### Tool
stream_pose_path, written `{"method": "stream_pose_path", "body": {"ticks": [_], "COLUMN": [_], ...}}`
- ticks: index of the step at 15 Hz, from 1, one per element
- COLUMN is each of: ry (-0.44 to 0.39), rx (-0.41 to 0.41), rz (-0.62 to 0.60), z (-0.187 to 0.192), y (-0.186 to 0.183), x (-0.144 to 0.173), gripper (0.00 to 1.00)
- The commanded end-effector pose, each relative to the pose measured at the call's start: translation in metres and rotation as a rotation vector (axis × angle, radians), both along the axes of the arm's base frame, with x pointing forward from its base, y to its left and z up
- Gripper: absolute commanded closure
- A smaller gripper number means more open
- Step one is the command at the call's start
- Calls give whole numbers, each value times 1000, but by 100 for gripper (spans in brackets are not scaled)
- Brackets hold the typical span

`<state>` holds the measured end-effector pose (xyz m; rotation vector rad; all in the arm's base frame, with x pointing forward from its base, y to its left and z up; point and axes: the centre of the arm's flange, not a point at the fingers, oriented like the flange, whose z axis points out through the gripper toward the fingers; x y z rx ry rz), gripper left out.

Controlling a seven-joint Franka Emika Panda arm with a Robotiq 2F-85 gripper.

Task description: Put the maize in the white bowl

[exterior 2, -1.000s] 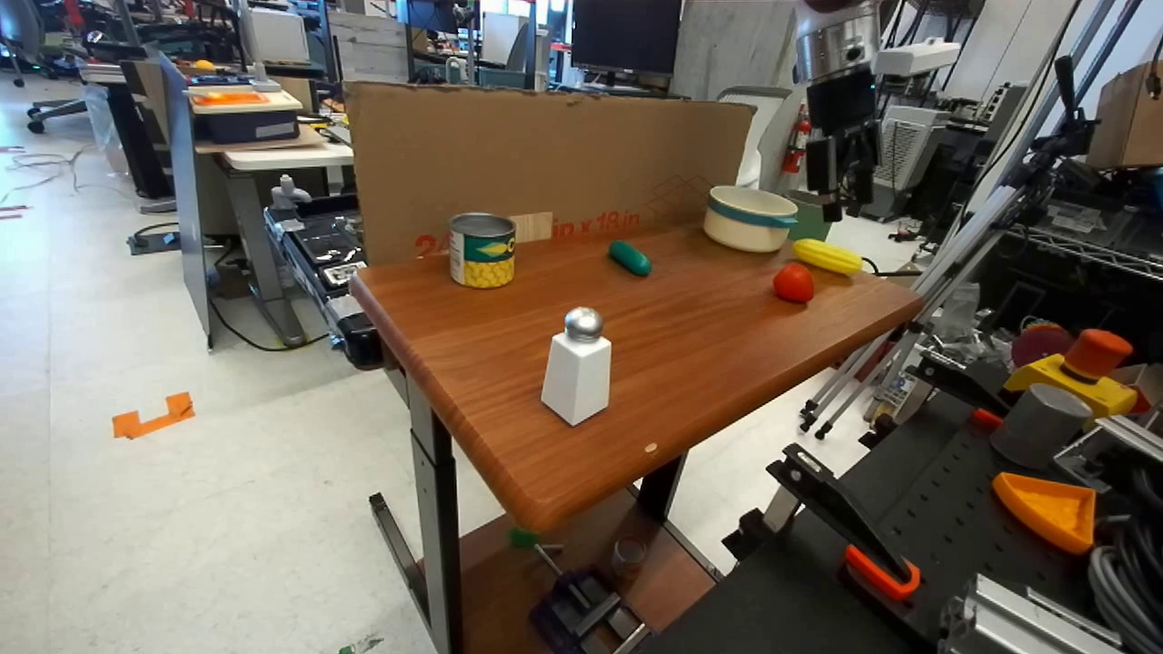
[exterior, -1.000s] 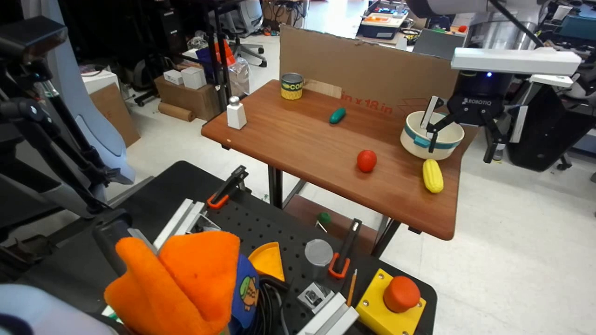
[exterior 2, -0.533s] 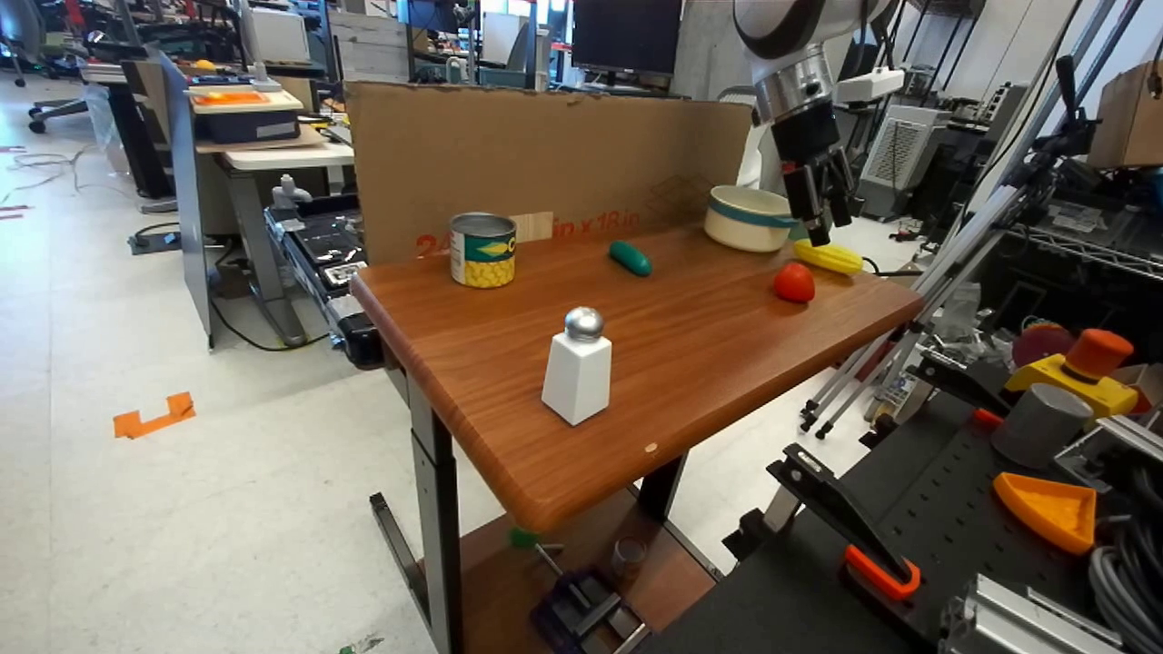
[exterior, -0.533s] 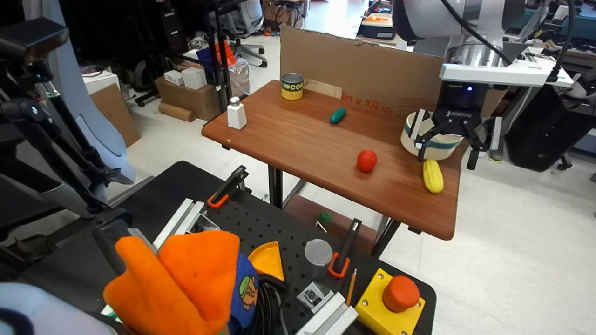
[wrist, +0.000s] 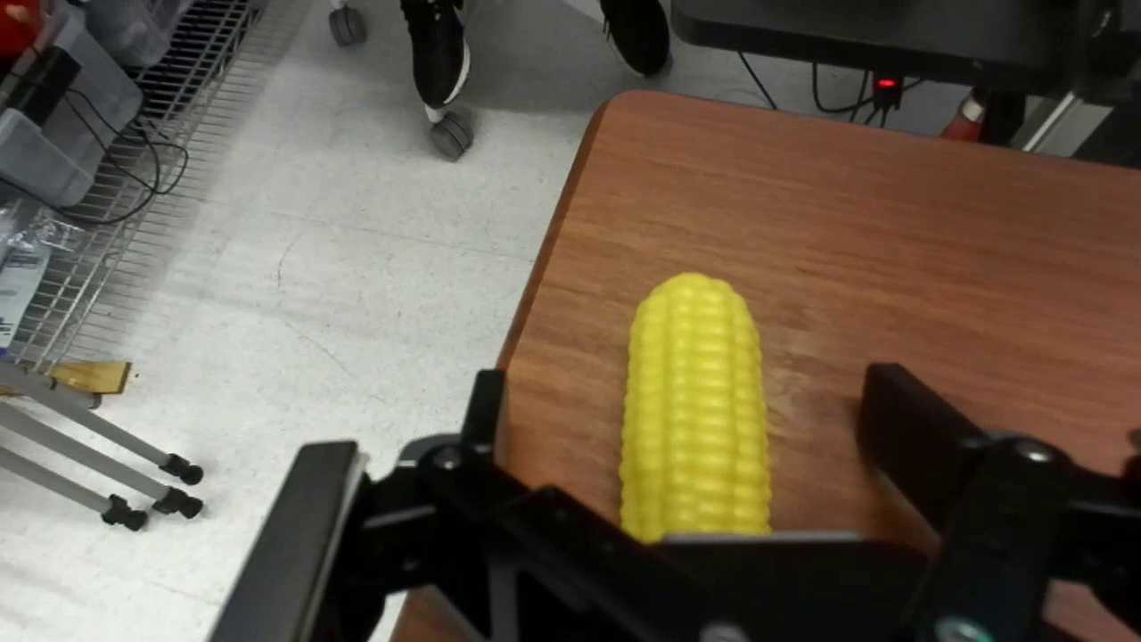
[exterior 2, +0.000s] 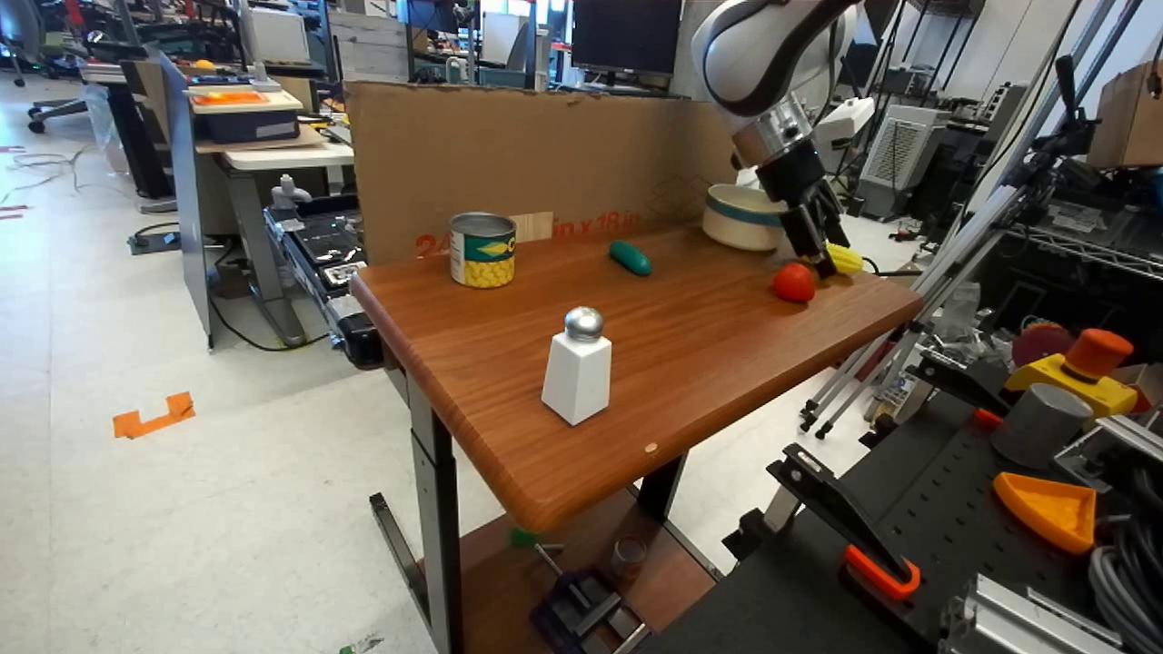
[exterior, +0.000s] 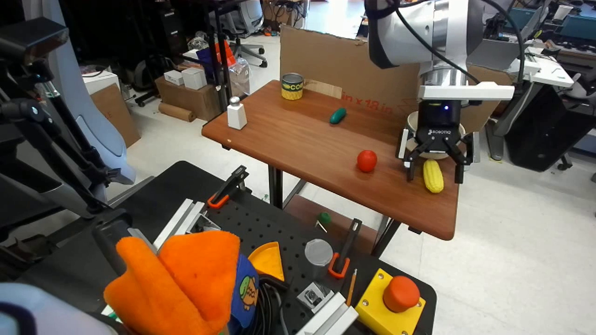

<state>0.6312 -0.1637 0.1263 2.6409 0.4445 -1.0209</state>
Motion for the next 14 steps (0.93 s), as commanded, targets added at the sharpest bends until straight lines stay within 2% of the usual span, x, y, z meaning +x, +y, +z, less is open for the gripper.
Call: {"method": "stream_pose_path", "body": {"ticks": [1,9,12,14], "ry": [33,29,47,23], "rx": [-30,-50,-52,-59], "rz": [14,3,2,-4], "z": [-6,2,14,32], "y": [2,0,-4,-6], "x": [0,-16,-27,-39], "gripper": [27,79,80,80]}}
